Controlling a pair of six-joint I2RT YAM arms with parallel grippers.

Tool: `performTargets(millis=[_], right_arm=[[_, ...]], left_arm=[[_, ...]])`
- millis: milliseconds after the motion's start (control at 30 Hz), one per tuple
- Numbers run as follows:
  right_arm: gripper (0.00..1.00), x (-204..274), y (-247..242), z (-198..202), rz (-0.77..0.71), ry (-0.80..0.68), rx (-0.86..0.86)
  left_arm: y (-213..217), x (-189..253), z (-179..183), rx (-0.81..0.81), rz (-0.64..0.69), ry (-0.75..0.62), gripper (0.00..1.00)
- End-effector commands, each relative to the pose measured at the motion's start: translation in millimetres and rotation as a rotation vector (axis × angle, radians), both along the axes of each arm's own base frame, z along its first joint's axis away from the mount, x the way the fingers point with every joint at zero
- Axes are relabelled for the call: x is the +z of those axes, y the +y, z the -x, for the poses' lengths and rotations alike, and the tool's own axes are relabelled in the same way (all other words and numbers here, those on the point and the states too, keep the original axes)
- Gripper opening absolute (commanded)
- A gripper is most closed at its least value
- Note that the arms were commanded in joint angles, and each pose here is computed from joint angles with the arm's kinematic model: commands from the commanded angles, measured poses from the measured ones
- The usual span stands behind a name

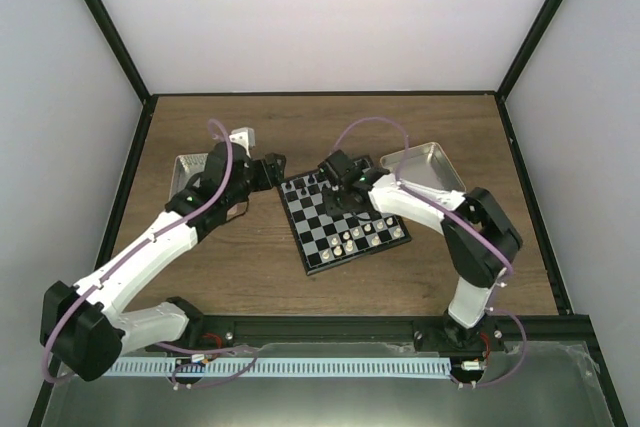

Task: Set up the chess pieces on the board
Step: Place the chess piece on the chessboard, then pick up the chess piece from the chessboard.

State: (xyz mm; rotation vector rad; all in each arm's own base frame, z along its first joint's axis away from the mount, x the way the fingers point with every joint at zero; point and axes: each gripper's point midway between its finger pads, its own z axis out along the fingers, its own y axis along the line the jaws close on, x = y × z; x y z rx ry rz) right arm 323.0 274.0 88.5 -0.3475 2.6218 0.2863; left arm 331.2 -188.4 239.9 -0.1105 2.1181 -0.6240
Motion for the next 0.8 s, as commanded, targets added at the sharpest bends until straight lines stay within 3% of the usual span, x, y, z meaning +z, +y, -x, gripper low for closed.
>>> performTargets(millis=[0,367,567,767], right_arm=[[0.32,-19,2,4,0.077,0.031,0.021],[0.49,-14,6,6,0.050,0.026,0.042],[0.46,-2,-19,-2,-0.026,0.005,-0.104],[0.45,12,-63,-4,-0.160,-0.021,-0.283]], left_arm=[[-3,-14,2,-0.002,0.023,0.040,0.79],[-23,-51,9,-0.113,0.014,0.153,0.79],[-42,-82,16,-0.198,0.022,0.276,0.78],[-71,-108,26,-0.260,0.029,0.374,0.69]])
